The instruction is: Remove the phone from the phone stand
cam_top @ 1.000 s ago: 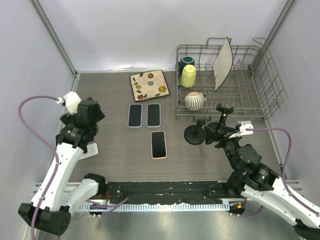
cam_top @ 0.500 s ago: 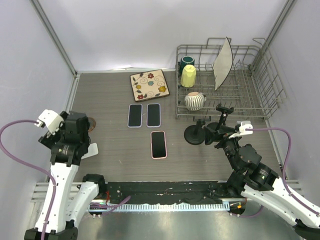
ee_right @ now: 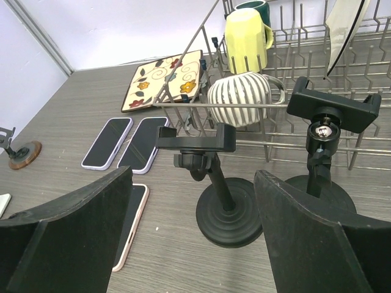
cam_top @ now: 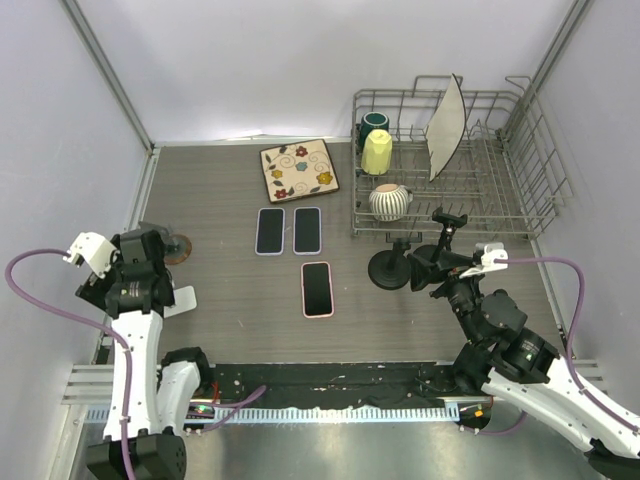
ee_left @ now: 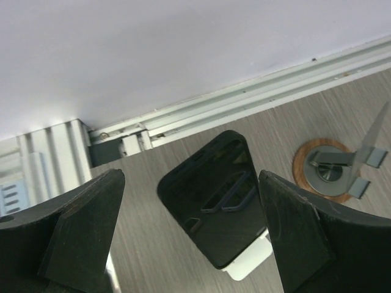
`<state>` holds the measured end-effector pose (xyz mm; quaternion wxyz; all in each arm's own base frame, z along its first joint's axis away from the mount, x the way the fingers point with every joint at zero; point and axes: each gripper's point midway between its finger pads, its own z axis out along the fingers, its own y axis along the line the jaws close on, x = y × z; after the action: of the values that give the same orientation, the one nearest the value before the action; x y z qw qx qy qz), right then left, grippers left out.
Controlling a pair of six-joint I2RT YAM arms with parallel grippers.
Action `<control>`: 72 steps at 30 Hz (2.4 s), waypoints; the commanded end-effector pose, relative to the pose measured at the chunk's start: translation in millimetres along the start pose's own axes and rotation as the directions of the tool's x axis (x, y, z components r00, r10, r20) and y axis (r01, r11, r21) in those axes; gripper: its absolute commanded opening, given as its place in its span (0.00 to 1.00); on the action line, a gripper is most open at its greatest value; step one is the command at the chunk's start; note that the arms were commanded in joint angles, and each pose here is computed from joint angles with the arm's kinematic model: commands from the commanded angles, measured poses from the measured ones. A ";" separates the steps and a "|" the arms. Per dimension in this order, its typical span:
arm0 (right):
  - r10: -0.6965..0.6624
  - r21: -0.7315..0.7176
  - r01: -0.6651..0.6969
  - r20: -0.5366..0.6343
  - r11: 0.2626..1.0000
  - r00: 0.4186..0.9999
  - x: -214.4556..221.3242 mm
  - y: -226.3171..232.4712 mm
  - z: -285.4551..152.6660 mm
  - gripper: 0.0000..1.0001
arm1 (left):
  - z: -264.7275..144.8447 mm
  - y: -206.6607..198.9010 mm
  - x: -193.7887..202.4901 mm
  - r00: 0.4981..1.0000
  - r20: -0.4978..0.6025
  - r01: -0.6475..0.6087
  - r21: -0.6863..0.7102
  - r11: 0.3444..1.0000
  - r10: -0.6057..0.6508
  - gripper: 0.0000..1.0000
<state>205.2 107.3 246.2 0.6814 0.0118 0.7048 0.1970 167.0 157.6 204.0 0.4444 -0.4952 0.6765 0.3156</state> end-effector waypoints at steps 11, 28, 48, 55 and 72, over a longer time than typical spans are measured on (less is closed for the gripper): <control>0.042 -0.034 -0.041 0.037 0.999 0.998 -11.9 6.9 -1.4 0.86 | 27.7 -20.6 10.7 0.987 -0.018 0.163 0.036 0.986 -0.162 1.00; 0.040 -0.038 -0.039 0.030 0.999 0.999 -10.0 8.7 0.0 0.86 | 32.3 -50.4 29.2 0.987 -0.119 0.127 0.162 0.979 -0.109 0.67; 0.029 -0.034 -0.028 0.020 0.999 0.999 -7.1 9.2 2.0 0.86 | 9.3 -45.8 2.8 0.995 -0.078 0.076 0.198 0.977 -0.062 0.20; 0.029 -0.038 -0.029 0.020 0.999 0.999 -7.3 9.5 1.5 0.86 | 4.7 -45.7 0.5 0.996 -0.079 0.064 0.211 0.975 -0.048 0.13; -0.031 -0.066 0.030 -0.017 0.997 0.999 -12.6 20.4 5.6 0.86 | 8.1 -70.7 -1.4 0.978 -0.206 0.046 0.219 0.975 0.000 0.77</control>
<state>207.4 125.3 234.5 0.6599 -0.0286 0.7247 0.1964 225.3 139.7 194.4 0.4373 -0.4647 0.7460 0.1906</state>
